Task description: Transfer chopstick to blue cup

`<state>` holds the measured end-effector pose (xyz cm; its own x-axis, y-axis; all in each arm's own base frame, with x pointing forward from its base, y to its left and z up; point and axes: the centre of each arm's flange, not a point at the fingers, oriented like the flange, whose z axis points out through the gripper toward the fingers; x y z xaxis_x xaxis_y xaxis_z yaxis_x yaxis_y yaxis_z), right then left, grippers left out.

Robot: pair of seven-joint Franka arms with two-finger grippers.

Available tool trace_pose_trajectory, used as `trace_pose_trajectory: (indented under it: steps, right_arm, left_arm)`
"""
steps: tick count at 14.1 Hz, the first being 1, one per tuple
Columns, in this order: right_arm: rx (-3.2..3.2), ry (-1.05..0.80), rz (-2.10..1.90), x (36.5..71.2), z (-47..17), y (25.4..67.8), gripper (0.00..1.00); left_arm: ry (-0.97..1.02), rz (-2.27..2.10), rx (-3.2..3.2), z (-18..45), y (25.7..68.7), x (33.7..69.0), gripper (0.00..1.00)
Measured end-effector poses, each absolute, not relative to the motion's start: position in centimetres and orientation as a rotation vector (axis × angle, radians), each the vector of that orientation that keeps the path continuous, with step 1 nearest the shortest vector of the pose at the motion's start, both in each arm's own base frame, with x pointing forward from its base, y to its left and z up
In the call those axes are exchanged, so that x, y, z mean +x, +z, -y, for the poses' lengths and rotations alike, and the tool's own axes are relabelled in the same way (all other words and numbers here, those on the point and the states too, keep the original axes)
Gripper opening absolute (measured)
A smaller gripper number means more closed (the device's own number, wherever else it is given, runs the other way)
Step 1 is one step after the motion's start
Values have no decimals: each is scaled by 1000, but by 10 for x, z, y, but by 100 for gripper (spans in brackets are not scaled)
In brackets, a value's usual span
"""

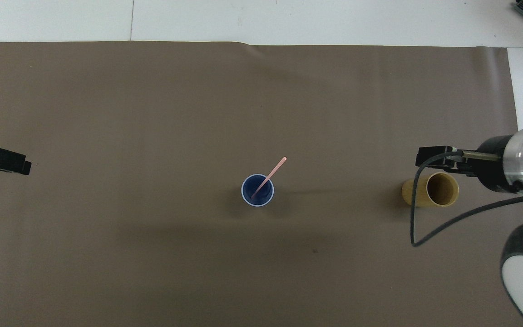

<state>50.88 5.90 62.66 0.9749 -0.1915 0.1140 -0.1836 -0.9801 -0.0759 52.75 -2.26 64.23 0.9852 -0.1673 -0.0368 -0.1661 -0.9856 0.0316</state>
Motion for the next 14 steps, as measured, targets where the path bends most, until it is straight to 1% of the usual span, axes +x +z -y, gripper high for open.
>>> trace_pose_trajectory:
  steps: [2,4,6,10,14]
  right_arm:
    - [-3109,-142,-243,514,-28,642,100]
    - [-3162,-112,-215,525,-15,652,100]
    - [-3180,-56,-225,533,-9,650,100]
    - [-3181,-28,-262,546,4,653,100]
    - [-3185,15,-224,544,11,653,100]
  left_arm:
    - [-61,260,3102,23,642,527,100]
    - [-61,261,3102,23,642,527,100]
    - [-61,261,3102,23,642,527,100]
    - [-61,260,3102,23,642,527,100]
    - [-61,261,3102,23,642,527,100]
